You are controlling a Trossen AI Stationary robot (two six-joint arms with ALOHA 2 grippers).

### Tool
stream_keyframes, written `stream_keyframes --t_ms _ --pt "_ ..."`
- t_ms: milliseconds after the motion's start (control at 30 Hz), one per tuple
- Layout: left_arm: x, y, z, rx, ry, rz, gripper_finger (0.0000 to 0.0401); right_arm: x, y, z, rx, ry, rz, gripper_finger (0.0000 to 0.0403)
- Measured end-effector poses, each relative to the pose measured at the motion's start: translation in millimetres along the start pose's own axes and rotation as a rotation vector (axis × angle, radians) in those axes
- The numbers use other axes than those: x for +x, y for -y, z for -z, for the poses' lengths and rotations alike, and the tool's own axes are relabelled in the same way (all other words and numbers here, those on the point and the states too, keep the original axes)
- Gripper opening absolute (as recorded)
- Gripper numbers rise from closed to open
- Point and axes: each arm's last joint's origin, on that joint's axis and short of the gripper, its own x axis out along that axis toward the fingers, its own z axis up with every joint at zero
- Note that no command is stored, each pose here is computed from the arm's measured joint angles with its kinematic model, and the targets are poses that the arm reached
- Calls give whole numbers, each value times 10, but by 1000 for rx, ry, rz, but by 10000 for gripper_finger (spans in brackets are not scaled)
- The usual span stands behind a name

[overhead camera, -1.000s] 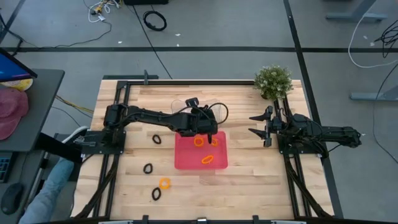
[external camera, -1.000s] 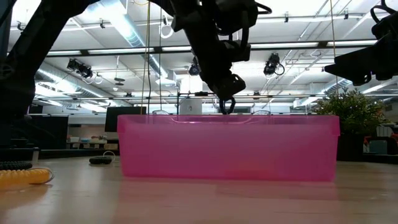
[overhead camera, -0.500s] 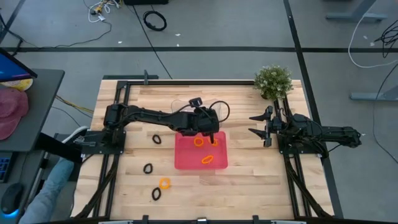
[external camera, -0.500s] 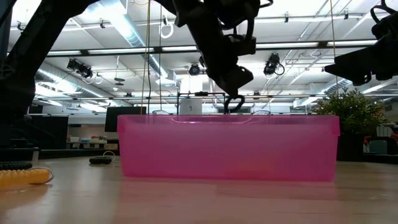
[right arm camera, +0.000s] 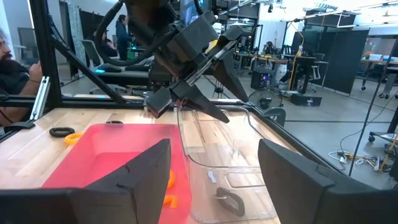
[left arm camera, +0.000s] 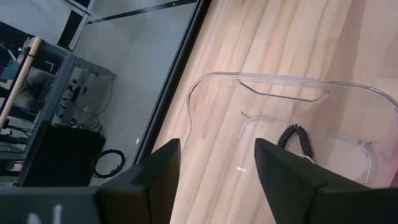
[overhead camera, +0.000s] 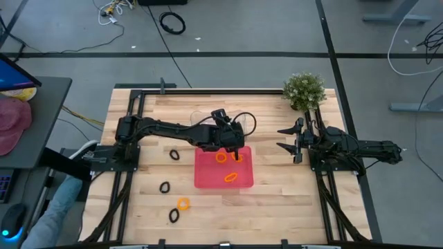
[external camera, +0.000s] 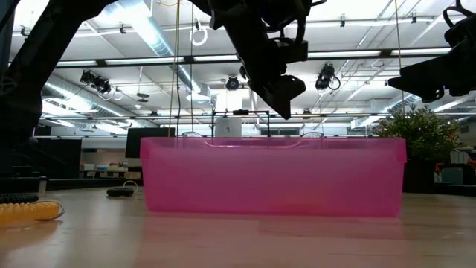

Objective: Sort spring keychains
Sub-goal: Put the bottom black spring keychain into the transparent bin

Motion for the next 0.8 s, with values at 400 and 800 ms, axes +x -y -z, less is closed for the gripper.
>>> stream_keyframes --t_ms 400,800 --pt "-35 30 -1 -12 6 -9 213 0 0 0 0 0 0 247" --pt "-425 319 95 38 10 -9 213 0 0 0 0 0 0 247"
